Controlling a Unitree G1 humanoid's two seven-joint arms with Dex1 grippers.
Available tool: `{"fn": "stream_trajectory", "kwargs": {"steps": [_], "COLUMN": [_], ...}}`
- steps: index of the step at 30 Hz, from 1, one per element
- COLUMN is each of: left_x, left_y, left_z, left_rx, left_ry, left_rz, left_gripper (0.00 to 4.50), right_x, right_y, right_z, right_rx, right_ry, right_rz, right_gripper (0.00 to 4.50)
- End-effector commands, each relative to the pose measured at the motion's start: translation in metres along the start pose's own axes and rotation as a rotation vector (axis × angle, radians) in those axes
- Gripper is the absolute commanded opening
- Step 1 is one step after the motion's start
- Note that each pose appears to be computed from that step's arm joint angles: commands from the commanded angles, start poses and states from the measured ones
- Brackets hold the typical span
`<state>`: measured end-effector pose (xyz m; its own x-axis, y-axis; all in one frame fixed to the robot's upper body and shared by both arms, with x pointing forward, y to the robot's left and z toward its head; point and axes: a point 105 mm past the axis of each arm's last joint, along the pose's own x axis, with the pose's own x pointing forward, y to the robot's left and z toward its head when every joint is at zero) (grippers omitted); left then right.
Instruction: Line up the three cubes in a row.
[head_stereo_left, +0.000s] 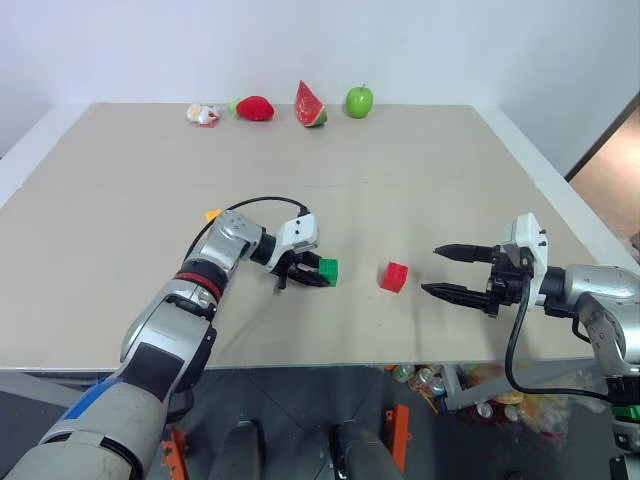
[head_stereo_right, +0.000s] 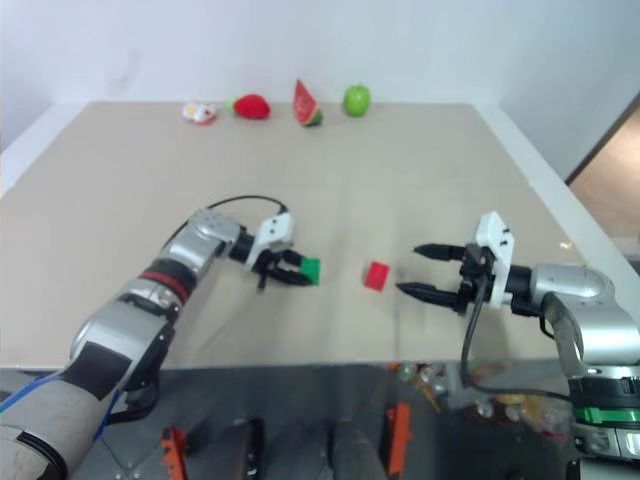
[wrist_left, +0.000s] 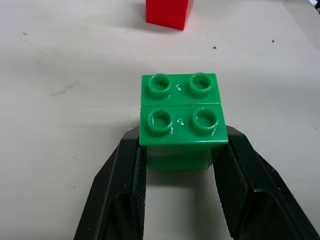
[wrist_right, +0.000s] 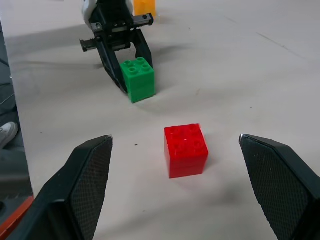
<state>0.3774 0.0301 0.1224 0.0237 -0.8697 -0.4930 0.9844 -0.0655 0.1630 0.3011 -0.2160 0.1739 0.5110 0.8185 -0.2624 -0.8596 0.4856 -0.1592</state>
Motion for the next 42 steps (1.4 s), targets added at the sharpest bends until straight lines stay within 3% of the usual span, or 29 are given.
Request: {"fn": "stream_trajectory", "kwargs": {"steps": [1,13,15,21,22,28,33,39,42], "left_x": [0.002,0.001,-0.001,-0.009,-0.011,-0.049,-0.096,-0.149,-0.169], "left_y": [0.007,0.01,0.012,0.015,0.013,0.006,-0.019,-0.038,-0.041], "left_z": [0.018,0.013,0.012,0.007,0.005,-0.003,-0.019,-0.026,-0.028], "left_rx": [0.063,0.056,0.048,0.042,0.029,-0.005,-0.025,-0.152,-0.182], "left_ry": [-0.018,-0.02,-0.026,-0.028,-0.023,-0.059,-0.017,-0.11,-0.145], "left_rz": [0.022,0.058,0.088,0.117,0.103,0.081,0.066,0.307,0.466], "left_gripper": [1.31,1.31,2.36,4.34,4.47,4.47,4.47,4.47,4.47], "right_x": [-0.004,0.009,0.009,0.01,0.01,0.01,0.016,0.051,0.075], "right_y": [-0.003,-0.006,-0.006,-0.009,-0.009,-0.01,-0.008,0.012,0.011], "right_z": [0.021,0.026,0.026,0.029,0.03,0.036,0.044,0.062,0.07], "right_rx": [-0.052,-0.058,-0.06,-0.064,-0.064,-0.075,-0.099,-0.153,-0.188], "right_ry": [-0.054,-0.075,-0.075,-0.083,-0.084,-0.097,-0.114,-0.18,-0.209], "right_rz": [-0.028,-0.009,-0.009,-0.007,-0.006,0.004,0.025,0.11,0.075], "right_gripper": [4.22,4.22,4.22,4.22,4.22,4.22,4.22,4.22,4.22]}}
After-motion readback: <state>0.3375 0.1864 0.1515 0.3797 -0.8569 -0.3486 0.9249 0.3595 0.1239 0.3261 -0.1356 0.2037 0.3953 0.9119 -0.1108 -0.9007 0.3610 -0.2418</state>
